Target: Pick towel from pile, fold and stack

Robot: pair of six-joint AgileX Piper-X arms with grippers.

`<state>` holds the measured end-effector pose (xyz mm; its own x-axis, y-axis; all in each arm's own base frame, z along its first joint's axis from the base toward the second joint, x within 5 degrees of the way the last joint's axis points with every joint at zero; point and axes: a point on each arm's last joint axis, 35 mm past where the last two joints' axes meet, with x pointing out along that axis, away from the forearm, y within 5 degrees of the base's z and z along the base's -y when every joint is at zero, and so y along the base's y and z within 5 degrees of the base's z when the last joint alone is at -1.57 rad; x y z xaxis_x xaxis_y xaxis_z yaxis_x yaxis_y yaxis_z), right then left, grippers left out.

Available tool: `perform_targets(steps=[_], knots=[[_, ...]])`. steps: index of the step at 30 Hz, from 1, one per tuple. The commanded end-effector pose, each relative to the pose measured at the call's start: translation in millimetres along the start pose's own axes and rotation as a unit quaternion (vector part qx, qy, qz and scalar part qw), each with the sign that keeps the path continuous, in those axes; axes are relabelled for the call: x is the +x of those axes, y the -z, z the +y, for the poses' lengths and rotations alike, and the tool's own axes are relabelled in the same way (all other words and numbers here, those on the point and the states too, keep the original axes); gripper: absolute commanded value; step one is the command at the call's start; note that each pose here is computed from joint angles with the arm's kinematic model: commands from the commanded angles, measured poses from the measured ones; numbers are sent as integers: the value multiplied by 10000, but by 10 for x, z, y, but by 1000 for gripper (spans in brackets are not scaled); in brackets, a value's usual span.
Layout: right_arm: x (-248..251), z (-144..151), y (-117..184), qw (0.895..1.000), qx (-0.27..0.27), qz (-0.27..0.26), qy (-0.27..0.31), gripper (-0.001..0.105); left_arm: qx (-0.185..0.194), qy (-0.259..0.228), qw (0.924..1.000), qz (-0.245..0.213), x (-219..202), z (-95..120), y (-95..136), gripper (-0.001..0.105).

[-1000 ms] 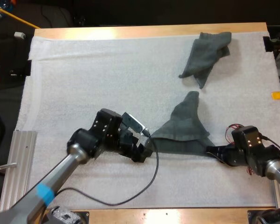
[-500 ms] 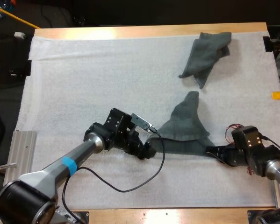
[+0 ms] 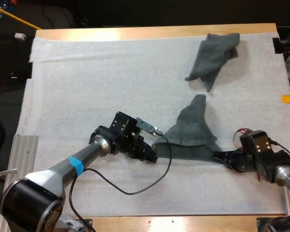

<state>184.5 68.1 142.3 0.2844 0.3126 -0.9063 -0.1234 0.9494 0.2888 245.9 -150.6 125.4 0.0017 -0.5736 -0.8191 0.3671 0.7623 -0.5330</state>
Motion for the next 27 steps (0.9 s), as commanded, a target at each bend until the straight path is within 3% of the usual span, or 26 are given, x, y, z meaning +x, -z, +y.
perform_targets(steps=[1,7,13,18,21,27], knots=[[-20,-1,-4,10000,-58,-18,24,0,-126,81,9998,104,25,-9,27,3],[-44,17,-14,9999,-73,-46,-121,0,-12,477,9988,-43,-142,-148,-43,0],[-318,131,-127,9959,-252,-638,-584,0,267,676,9964,-426,-621,-443,-54,0],[-742,299,-254,9802,-585,-1353,-1324,0,605,813,9904,-945,-1156,-730,53,0],[-1069,393,-319,9714,-701,-1733,-1462,0,788,869,9856,-1214,-1439,-882,135,0],[-1665,520,-335,9730,-668,-1766,-1328,0,835,1107,9756,-1699,-1966,-1164,320,0]])
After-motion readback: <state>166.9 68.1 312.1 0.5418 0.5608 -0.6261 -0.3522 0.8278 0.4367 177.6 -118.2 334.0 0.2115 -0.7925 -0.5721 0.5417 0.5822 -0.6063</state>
